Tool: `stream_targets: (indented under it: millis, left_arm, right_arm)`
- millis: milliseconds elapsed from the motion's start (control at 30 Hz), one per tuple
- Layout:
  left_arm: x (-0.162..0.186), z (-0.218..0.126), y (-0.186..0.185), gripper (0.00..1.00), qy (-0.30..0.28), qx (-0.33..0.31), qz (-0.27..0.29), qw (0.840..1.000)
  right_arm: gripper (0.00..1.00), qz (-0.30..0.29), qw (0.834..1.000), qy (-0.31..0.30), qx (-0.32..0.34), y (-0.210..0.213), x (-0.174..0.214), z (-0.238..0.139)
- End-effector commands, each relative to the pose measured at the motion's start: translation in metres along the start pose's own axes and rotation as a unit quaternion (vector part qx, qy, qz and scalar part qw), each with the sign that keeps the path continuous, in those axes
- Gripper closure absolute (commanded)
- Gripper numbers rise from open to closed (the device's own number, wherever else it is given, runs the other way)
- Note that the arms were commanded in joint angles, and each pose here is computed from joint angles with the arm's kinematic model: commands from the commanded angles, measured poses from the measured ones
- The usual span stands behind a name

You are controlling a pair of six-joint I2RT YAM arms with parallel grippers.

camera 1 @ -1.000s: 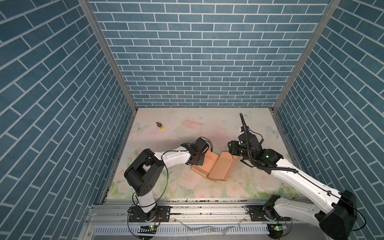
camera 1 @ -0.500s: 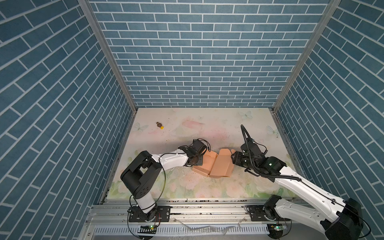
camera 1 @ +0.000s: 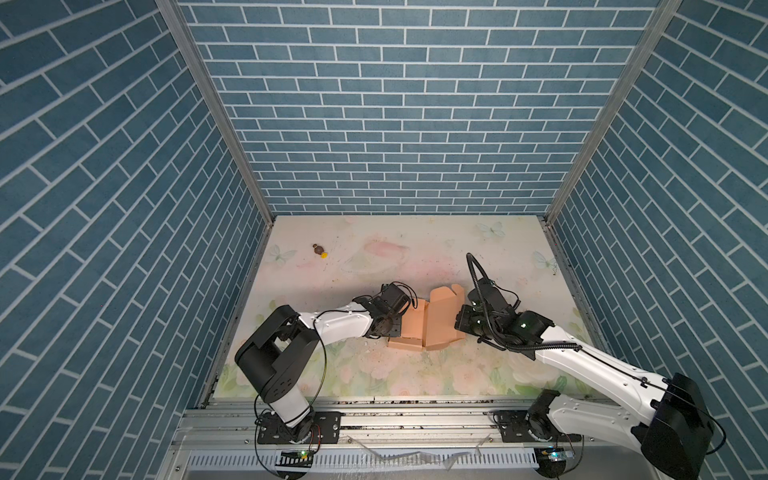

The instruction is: Fold the paper box

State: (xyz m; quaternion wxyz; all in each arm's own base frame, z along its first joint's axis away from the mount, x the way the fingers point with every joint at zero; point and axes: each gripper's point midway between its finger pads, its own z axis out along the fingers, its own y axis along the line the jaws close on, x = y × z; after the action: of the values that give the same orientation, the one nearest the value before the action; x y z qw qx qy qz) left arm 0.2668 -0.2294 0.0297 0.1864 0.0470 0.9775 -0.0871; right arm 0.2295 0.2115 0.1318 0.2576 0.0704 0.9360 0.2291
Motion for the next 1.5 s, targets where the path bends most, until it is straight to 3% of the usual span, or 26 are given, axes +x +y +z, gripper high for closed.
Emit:
stream_targets:
  millis: [0,300,500,633,733,900,1233,1467]
  left_arm:
    - [0.001,-0.016,0.007,0.49,-0.007,-0.006,0.002,1.0]
    - [-0.024,-0.06,-0.014,0.41,-0.059,0.05,0.057,0.995]
    - [-0.05,-0.066,-0.043,0.39,-0.077,0.089,0.134,0.984]
    - [-0.075,-0.067,-0.06,0.38,-0.088,0.143,0.15,0.974]
    - [-0.093,-0.067,-0.075,0.37,-0.097,0.197,0.161,0.962]
    - [-0.106,-0.067,-0.104,0.36,-0.109,0.265,0.225,0.931]
    - [-0.13,-0.04,-0.107,0.36,-0.106,0.294,0.268,0.911]
    - [-0.14,-0.043,-0.112,0.36,-0.118,0.322,0.298,0.891]
  right_arm:
    - [1.0,-0.027,1.0,-0.006,-0.001,0.006,-0.009,-0.007]
    - [1.0,-0.141,0.989,0.037,-0.008,0.024,-0.02,-0.01]
    - [1.0,-0.192,0.979,0.062,-0.025,0.032,-0.028,-0.008]
    - [1.0,-0.22,0.972,0.077,-0.033,0.037,-0.03,-0.01]
    - [1.0,-0.228,0.969,0.087,-0.036,0.036,-0.033,-0.007]
    - [1.0,-0.227,0.969,0.088,-0.043,0.039,-0.04,-0.005]
    - [1.0,-0.225,0.968,0.094,-0.061,0.045,-0.046,-0.005]
    - [1.0,-0.232,0.965,0.1,-0.071,0.046,-0.043,-0.004]
